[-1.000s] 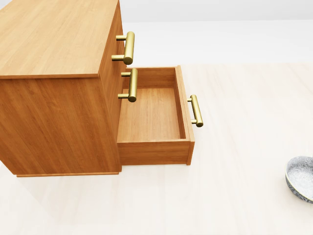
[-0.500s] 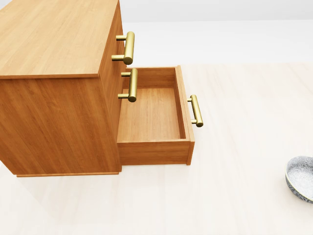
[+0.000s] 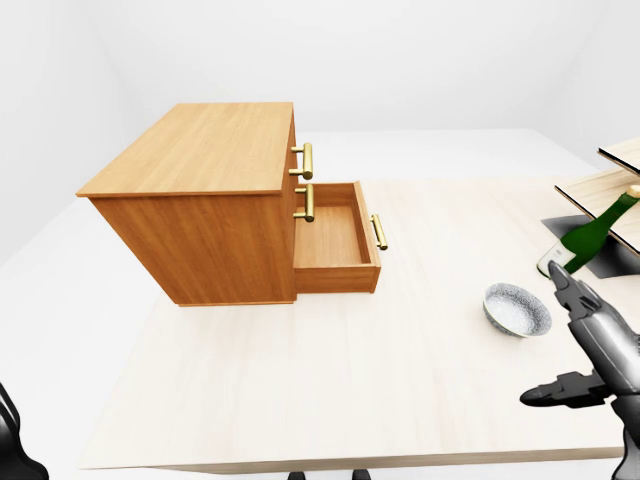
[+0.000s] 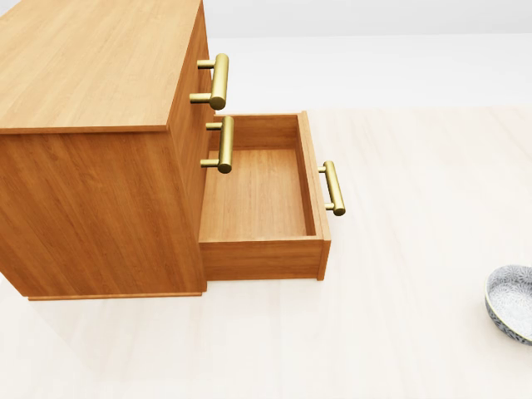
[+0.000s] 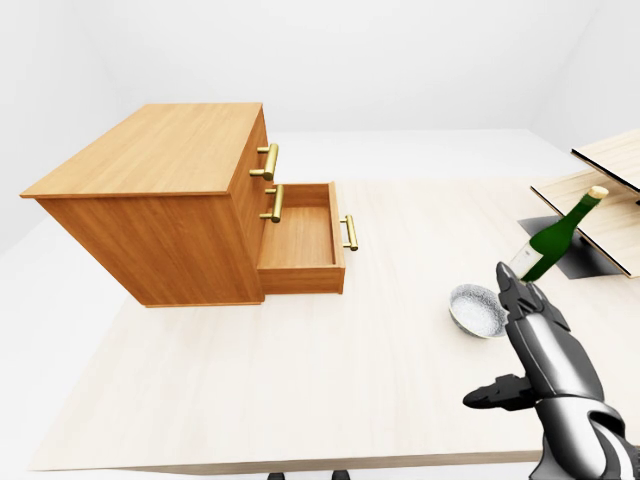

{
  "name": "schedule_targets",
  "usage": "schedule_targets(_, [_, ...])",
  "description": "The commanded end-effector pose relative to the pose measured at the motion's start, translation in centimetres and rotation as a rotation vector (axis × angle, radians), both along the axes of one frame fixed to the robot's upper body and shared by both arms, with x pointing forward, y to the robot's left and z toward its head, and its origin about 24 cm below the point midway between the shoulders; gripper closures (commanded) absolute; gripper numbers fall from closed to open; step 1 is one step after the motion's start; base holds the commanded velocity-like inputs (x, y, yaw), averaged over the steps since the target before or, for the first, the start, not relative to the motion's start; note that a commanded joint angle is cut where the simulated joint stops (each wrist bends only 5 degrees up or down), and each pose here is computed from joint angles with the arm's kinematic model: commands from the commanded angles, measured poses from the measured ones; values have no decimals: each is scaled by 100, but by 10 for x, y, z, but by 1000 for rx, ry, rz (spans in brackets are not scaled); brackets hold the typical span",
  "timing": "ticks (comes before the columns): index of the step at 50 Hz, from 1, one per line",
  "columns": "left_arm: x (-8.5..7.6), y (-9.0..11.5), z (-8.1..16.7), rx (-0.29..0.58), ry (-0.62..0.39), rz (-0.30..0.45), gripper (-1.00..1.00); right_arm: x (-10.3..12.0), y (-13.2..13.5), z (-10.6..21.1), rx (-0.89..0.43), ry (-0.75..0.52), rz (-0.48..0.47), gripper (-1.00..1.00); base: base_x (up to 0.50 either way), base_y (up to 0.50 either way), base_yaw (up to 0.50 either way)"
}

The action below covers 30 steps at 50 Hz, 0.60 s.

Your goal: Put the bowl on top of the cabinet.

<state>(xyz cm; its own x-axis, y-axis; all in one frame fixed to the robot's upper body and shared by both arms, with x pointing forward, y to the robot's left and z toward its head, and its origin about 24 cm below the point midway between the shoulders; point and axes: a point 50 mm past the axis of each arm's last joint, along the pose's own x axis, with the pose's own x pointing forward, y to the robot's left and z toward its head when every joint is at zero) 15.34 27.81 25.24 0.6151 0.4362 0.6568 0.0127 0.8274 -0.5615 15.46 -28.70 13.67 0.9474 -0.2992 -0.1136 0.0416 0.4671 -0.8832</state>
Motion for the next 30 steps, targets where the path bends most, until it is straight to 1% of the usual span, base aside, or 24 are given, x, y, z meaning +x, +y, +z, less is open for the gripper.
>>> schedule_targets(1, [0, 0, 0, 2, -1, -1, -100, 1, 3, -13, 19, 59, 0, -100, 0, 0, 0])
schedule_targets(3, [0, 0, 0, 2, -1, -1, -100, 1, 3, -13, 19, 59, -1, -100, 0, 0, 0])
schedule_targets(5, [-1, 0, 1, 3, -5, -1, -100, 4, -1, -6, 15, 25, -3, -100, 0, 0, 0])
schedule_targets(8, [2, 2, 0, 2, 4, 4, -100, 9, -19, -1, -11, 25, -31, -100, 0, 0, 0])
schedule_targets(12, [2, 2, 1, -1, 2, 4, -100, 14, -26, 2, -16, 21, -28, -100, 0, 0, 0])
schedule_targets(20, [2, 2, 1, 1, 1, 4, -100, 34, -32, 3, -31, 50, 11, -100, 0, 0, 0])
schedule_targets(26, [2, 3, 1, 1, 2, 5, -100, 39, -41, -9, 7, 111, 8, -100, 0, 0, 0])
schedule_targets(30, [2, 2, 1, 0, 2, 5, -100, 45, -46, -12, 15, 135, 13, -100, 0, 0, 0])
